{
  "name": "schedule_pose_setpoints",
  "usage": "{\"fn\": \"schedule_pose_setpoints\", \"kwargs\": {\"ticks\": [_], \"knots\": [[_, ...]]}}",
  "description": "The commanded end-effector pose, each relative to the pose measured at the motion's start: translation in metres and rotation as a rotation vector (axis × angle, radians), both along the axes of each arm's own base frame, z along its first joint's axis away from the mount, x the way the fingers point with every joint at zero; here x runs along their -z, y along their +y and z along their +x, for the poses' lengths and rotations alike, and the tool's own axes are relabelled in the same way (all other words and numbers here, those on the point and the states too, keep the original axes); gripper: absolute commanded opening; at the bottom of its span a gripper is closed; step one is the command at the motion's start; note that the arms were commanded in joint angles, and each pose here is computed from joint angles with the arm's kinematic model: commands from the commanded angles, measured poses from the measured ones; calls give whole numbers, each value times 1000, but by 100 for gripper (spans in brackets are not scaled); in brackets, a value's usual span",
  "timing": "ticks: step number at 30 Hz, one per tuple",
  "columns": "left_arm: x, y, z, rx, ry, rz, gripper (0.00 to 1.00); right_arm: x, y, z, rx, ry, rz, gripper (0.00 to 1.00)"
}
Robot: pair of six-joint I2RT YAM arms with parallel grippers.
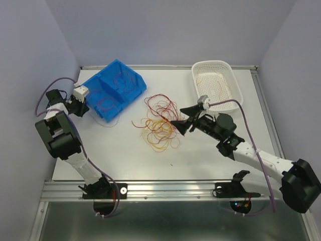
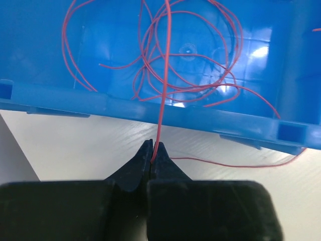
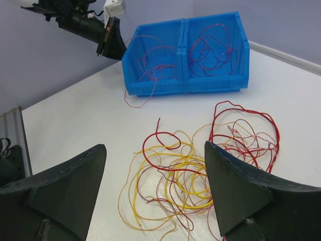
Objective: Untangle the cables
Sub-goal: Place the cable in the bin.
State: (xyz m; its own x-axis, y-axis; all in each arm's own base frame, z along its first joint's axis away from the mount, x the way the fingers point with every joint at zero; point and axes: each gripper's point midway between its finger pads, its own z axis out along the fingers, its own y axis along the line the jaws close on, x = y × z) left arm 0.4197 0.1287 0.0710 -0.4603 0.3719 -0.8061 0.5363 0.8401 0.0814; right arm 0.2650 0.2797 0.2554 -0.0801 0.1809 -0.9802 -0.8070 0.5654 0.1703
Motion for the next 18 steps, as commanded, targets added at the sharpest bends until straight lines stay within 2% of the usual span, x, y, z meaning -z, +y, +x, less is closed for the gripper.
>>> {"fn": "schedule_pose_setpoints", "kwargs": {"ticks": [1,8,12,18], "knots": [[-62,-9,-4,49,-49,-16,0,-5,-1,3,10,-26,2,84],[-127,-26,-17,74,-70,-51,0,-5,0,4,8,-22,4,83],[-142,-45,-24,125,-30,-92,0,-5,1,6,10,-17,4,83],[-180,-58,-9,152,-86,-170,0,-3,3,8,6,-2,3,82]]}}
